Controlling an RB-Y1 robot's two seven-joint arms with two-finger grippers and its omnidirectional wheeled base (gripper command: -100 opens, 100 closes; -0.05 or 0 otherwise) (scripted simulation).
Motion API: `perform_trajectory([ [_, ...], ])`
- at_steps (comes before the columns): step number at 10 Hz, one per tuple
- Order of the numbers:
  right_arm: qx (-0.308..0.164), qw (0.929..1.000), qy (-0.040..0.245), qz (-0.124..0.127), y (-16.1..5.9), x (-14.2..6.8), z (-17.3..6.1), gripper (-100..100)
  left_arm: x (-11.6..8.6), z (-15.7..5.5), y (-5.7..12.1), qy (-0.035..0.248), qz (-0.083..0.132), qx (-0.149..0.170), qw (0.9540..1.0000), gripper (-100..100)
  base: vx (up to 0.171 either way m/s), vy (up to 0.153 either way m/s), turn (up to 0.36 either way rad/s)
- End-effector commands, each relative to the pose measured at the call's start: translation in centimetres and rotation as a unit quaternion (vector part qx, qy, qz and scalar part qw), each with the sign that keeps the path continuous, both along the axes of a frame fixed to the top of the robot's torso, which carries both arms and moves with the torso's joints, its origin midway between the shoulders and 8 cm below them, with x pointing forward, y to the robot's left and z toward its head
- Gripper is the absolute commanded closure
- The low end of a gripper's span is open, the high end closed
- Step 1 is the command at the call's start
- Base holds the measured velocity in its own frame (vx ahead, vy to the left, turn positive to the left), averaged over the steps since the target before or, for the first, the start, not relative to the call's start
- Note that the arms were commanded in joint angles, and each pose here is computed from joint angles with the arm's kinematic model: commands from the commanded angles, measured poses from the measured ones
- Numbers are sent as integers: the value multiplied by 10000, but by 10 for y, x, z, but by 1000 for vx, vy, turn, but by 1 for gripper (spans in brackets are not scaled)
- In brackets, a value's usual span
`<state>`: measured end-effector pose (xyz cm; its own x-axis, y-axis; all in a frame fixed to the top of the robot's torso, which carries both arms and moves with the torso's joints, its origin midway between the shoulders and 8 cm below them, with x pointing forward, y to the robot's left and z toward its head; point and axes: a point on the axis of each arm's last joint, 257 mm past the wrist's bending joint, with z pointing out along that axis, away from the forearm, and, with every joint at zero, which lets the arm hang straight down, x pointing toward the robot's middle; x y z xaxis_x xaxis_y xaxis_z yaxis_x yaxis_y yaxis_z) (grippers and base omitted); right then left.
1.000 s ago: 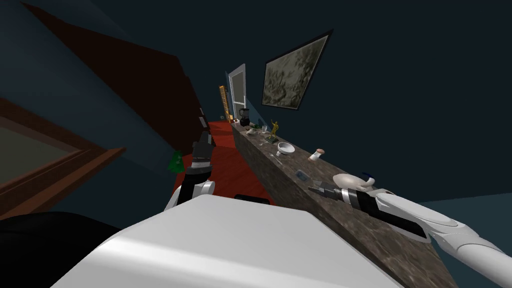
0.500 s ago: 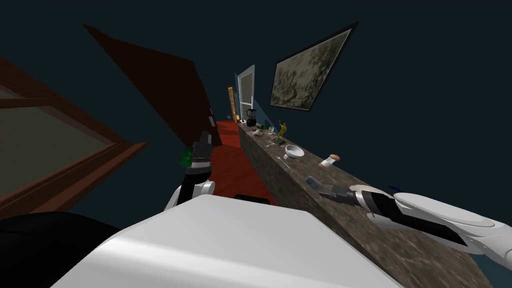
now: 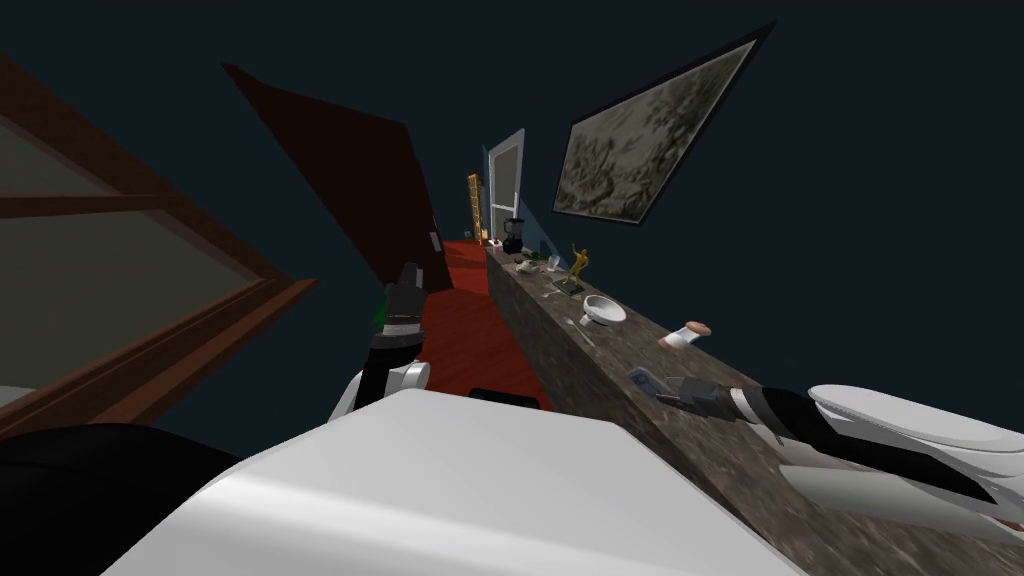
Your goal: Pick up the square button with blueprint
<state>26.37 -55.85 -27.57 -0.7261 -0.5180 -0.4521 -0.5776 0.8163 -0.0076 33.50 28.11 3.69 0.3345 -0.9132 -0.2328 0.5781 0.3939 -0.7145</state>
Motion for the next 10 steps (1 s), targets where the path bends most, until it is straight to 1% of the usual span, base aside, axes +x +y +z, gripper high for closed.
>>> perform_trajectory([
  [1,0,10000,0,0,0,0,0,0,0,0,0,0,0,0,10000,0,0,0,0],
  [2,4,10000,0,-75,-2,-6,-11,-100,0,0,0,0,0,0,10000,0,17,9,106],
  [4,7,9999,4,-147,-4,-13,-23,-100,0,0,0,0,0,0,10000,0,27,10,96],
  [5,6,9999,0,-124,-5,-11,-18,-100,0,0,0,0,0,0,10000,0,12,3,12],
  [6,5,9999,1,-126,-5,-11,-19,100,0,0,0,0,0,0,10000,0,0,0,0],
  [10,12,9999,6,-132,-5,-12,-19,100,0,0,0,0,0,0,10000,0,0,0,0],
])
